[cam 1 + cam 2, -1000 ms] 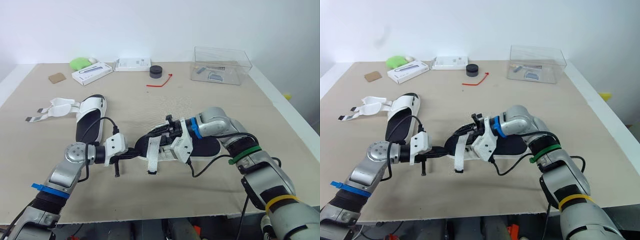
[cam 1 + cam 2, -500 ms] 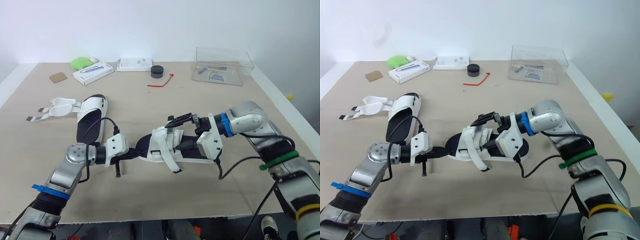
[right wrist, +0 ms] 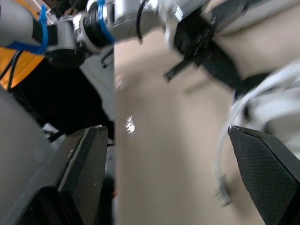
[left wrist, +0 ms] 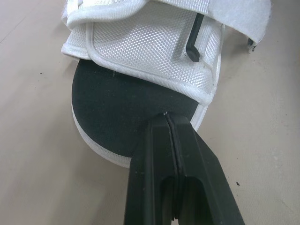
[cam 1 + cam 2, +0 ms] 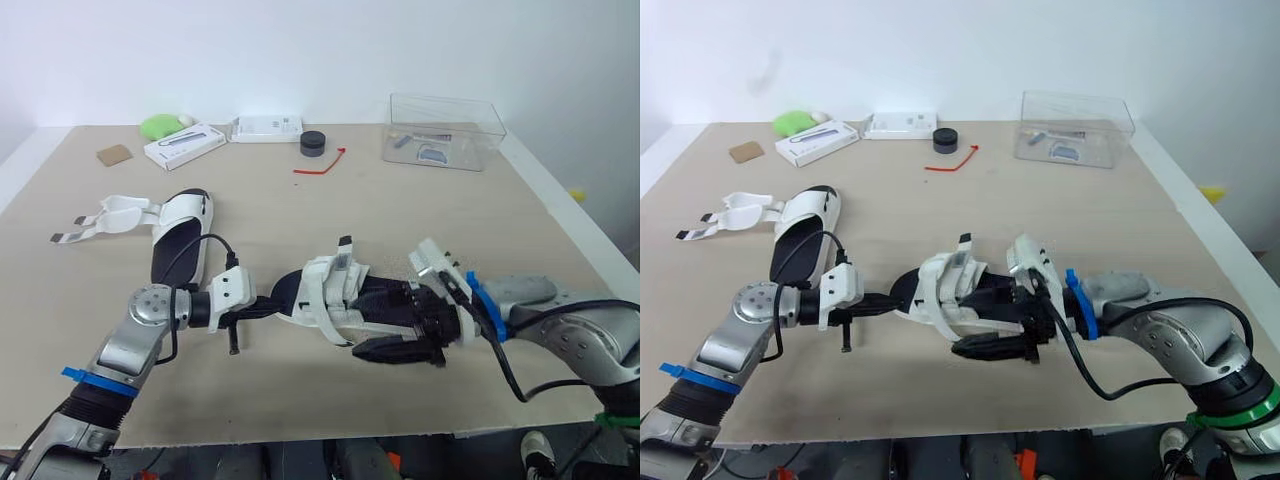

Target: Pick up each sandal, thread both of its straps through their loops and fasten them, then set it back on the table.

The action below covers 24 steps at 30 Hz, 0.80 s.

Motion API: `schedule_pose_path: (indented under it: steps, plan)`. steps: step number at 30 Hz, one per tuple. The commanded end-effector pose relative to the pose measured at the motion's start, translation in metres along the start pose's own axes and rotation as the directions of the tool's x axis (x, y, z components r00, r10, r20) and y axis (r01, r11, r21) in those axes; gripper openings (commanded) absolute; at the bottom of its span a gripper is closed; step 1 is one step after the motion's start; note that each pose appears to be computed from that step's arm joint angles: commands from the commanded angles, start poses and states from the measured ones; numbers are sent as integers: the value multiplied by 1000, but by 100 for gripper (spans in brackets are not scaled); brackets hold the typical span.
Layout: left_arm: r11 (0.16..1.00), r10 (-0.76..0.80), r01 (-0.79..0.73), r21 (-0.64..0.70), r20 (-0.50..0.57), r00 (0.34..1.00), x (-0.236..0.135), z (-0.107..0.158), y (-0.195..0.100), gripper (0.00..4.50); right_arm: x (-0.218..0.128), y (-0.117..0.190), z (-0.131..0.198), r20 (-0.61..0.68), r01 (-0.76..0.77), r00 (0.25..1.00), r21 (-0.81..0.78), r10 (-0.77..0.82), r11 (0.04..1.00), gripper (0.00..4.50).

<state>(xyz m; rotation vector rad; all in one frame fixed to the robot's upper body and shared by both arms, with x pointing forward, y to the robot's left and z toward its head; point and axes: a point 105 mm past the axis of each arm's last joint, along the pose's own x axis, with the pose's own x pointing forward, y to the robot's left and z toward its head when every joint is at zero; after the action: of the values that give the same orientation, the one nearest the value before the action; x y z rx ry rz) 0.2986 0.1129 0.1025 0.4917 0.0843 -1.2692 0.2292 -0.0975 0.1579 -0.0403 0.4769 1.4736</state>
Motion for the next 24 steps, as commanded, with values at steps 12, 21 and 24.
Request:
schedule_pose_path:
  steps: [12,21,24]
  plan:
    - [998,7,-9,-60,-31,999,0,-12,2,0,26,-34,6,-7,87,996,-63,-88,994,441]
    - [998,17,-19,-65,-35,999,-2,-13,-2,0,30,-40,-9,-89,68,994,-37,-71,997,372]
    - [998,15,-17,-67,-38,999,-1,-14,-4,0,32,-42,-18,-120,73,990,9,-71,997,255]
